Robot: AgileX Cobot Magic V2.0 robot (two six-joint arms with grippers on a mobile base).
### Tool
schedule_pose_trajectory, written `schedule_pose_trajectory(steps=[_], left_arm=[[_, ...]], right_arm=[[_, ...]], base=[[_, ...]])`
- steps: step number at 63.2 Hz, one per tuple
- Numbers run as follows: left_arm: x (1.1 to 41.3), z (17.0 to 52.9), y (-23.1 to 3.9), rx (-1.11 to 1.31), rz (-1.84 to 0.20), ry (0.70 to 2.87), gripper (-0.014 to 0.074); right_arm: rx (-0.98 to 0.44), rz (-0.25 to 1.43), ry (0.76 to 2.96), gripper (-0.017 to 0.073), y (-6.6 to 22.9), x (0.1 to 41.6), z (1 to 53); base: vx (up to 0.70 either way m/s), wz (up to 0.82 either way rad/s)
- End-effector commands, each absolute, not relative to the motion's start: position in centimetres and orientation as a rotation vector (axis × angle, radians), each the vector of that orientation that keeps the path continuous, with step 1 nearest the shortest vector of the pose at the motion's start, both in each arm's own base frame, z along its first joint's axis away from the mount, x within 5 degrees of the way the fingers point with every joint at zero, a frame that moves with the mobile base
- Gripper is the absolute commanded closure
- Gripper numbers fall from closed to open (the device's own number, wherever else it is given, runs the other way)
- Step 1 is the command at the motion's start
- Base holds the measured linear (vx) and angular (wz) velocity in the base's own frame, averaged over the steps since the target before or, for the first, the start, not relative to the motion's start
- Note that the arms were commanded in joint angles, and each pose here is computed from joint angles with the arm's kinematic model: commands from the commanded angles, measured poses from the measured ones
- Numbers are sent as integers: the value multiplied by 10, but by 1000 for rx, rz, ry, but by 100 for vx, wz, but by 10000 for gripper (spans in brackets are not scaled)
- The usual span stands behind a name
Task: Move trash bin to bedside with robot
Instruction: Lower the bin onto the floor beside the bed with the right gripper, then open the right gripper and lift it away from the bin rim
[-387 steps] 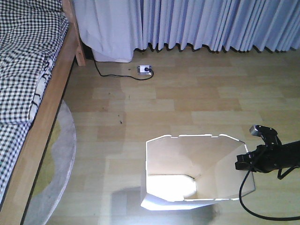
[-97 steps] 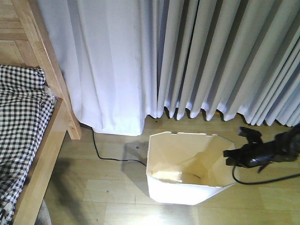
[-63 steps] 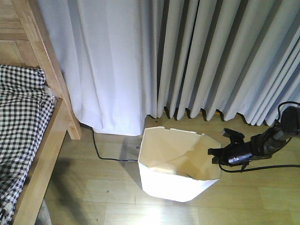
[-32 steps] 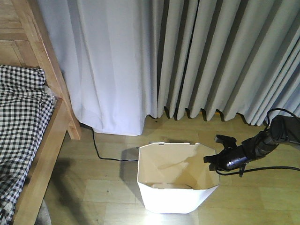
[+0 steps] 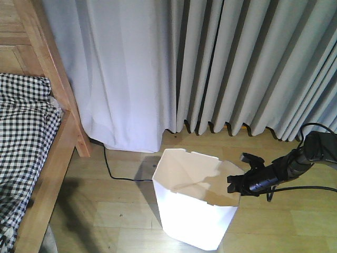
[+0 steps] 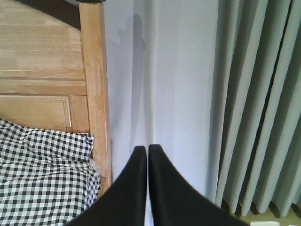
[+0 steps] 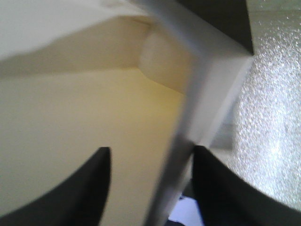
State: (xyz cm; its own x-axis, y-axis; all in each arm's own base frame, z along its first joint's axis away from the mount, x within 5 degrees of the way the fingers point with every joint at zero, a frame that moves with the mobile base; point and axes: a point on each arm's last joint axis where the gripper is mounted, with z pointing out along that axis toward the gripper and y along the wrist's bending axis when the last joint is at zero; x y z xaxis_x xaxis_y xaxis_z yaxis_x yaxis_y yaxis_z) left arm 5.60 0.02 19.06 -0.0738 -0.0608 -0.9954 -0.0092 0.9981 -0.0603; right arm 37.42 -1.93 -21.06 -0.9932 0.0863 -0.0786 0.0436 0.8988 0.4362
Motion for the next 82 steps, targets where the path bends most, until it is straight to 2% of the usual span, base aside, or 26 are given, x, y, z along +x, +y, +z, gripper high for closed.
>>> schedule_pose_trajectory(steps=[1, 7, 18, 30, 41, 50, 61, 69, 82], left_arm=[[57, 189, 0, -60, -55, 1584, 599], [57, 189, 0, -60, -55, 1584, 599], [57, 189, 0, -60, -55, 1584, 599], [57, 189, 0, -60, -55, 1584, 599], [57, 189, 0, -60, -55, 1584, 599], [57, 189, 0, -60, -55, 1584, 599], [57, 189, 0, -60, -55, 1584, 599], [57, 189, 0, -60, -55, 1584, 599], [57, 189, 0, -60, -55, 1584, 599]], right_arm=[[50, 734, 2920, 75, -21, 394, -184], [82, 725, 2939, 33, -25, 392, -184], [166, 675, 2992, 34, -39, 390, -181], [137, 569, 3021, 57, -57, 397, -164], [167, 480, 3037, 76, -81, 403, -136], [72, 401, 3072, 88, -97, 389, -109], [146, 241, 2992, 89, -114, 369, -55], [31, 99, 2895, 89, -114, 359, 2], [-28, -39, 2699, 89, -111, 344, 100]], base=[[0, 0], [0, 0], [0, 0], [0, 0], [0, 0], [0, 0], [0, 0], [0, 0], [0, 0]])
